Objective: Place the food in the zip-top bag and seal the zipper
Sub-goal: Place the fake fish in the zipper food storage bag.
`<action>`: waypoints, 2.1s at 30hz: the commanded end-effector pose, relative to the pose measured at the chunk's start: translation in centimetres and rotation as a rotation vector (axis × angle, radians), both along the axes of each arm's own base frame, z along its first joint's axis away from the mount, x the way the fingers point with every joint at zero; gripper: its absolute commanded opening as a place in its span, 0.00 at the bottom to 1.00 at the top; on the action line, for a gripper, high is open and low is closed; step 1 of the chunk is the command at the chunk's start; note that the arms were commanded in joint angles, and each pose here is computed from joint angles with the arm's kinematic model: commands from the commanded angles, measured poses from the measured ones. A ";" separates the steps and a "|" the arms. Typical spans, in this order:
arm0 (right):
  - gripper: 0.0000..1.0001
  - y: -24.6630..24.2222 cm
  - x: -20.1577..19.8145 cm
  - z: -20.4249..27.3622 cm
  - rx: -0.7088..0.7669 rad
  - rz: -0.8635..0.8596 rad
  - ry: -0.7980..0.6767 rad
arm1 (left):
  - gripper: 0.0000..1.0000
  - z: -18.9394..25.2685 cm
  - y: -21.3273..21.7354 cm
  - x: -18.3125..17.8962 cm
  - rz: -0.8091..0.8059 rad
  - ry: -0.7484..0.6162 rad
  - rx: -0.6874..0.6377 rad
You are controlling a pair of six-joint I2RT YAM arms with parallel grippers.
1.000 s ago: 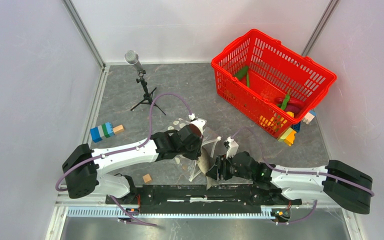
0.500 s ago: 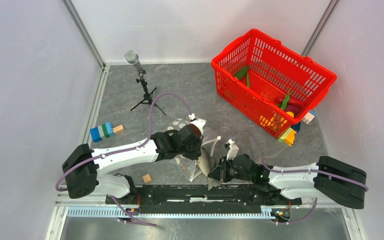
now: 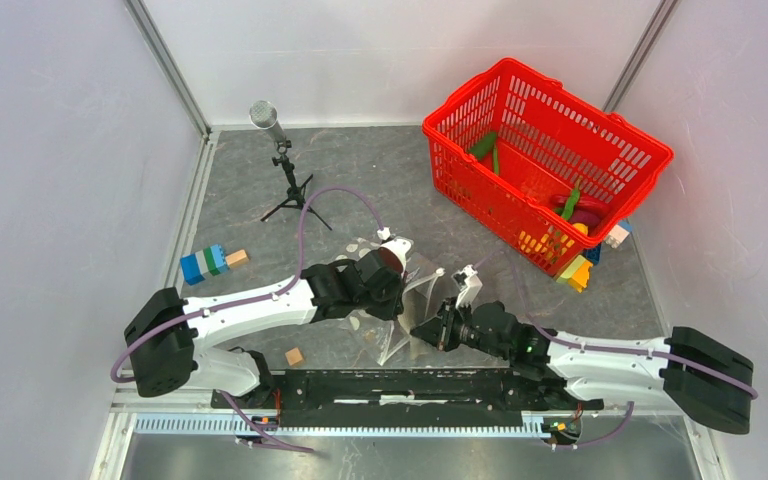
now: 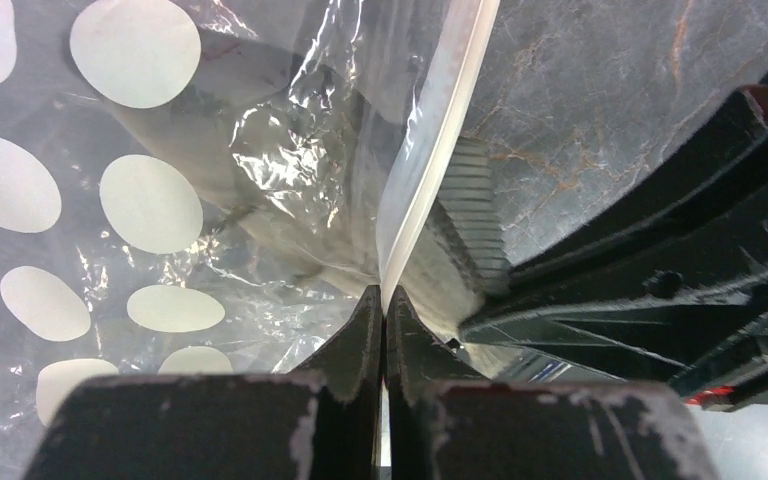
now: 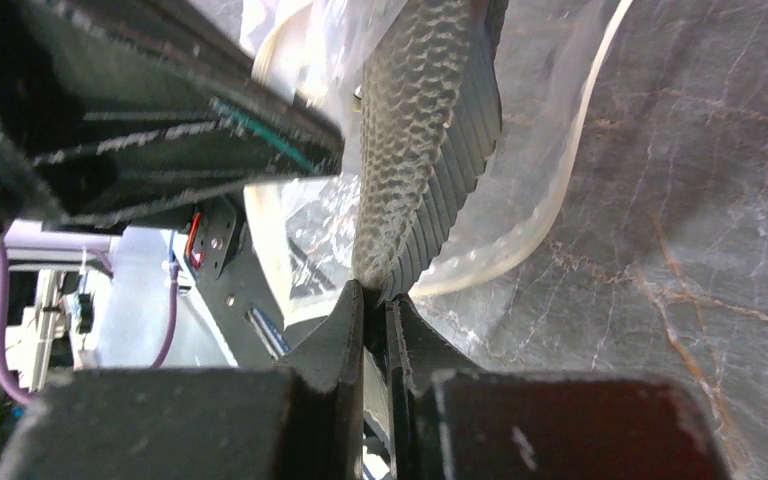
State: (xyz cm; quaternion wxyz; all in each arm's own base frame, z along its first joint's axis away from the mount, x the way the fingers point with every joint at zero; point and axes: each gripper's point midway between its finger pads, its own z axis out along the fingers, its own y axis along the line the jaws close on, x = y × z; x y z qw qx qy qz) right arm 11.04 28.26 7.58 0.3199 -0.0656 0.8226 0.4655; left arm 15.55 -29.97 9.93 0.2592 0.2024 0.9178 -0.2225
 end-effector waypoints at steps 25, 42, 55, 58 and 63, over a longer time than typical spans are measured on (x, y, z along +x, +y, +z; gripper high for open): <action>0.13 5.9 7.3 10.4 0.060 -0.116 -0.250 | 0.02 11.5 -1.2 0.0 0.114 -0.062 -0.380; 0.59 4.6 4.2 17.3 0.000 0.116 -0.459 | 0.02 16.0 3.0 5.3 0.242 -0.110 -0.577; 0.59 -0.3 6.2 23.1 -0.173 0.000 -0.647 | 0.02 12.1 6.1 6.0 0.354 -0.144 -0.445; 0.63 -3.4 9.3 25.4 -0.359 -0.175 -0.697 | 0.02 12.3 5.9 5.8 0.337 -0.144 -0.461; 0.69 -9.6 15.2 28.3 -0.680 -0.483 -0.737 | 0.02 12.0 5.4 5.6 0.317 -0.128 -0.463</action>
